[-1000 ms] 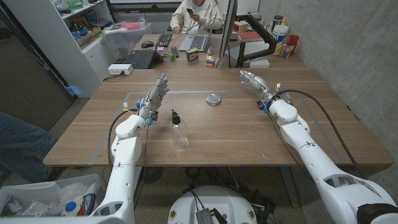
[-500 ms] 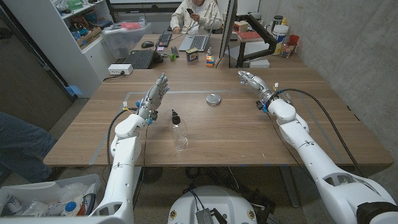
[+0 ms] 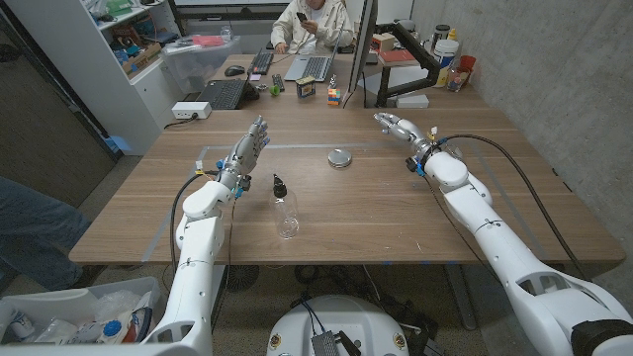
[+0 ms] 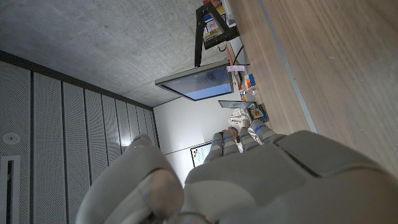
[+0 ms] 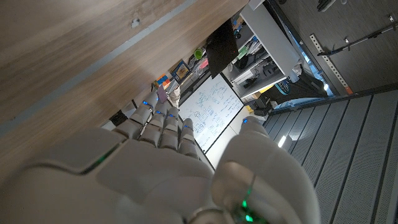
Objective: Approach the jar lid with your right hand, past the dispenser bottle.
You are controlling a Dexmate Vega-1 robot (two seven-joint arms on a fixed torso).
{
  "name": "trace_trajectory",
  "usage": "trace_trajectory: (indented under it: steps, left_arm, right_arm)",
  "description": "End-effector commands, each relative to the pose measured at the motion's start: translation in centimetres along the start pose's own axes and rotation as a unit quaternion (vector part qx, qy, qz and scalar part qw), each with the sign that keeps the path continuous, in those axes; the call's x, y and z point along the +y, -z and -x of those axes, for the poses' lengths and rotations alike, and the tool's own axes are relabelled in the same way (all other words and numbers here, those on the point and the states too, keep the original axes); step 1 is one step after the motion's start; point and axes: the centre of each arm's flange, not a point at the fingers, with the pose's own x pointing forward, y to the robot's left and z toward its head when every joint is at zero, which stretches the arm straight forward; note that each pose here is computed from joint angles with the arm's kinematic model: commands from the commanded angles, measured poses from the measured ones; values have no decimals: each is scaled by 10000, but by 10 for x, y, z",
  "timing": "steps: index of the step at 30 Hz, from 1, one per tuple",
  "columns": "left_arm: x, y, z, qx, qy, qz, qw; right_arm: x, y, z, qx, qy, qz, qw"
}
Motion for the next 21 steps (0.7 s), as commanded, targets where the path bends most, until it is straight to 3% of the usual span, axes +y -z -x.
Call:
trace_trajectory:
  steps: [1, 13, 21]
  left_arm:
    - [1, 2, -1, 25, -8, -9, 10000]
    - [1, 4, -1, 58, -25, 16, 10000]
    - [1, 4, 0, 54, -12, 8, 10000]
  right_arm:
    - [4, -6, -8, -142, -56, 176, 9997]
    - [9, -12, -15, -367, -73, 440, 9983]
    - [12, -17, -17, -271, -8, 819, 9963]
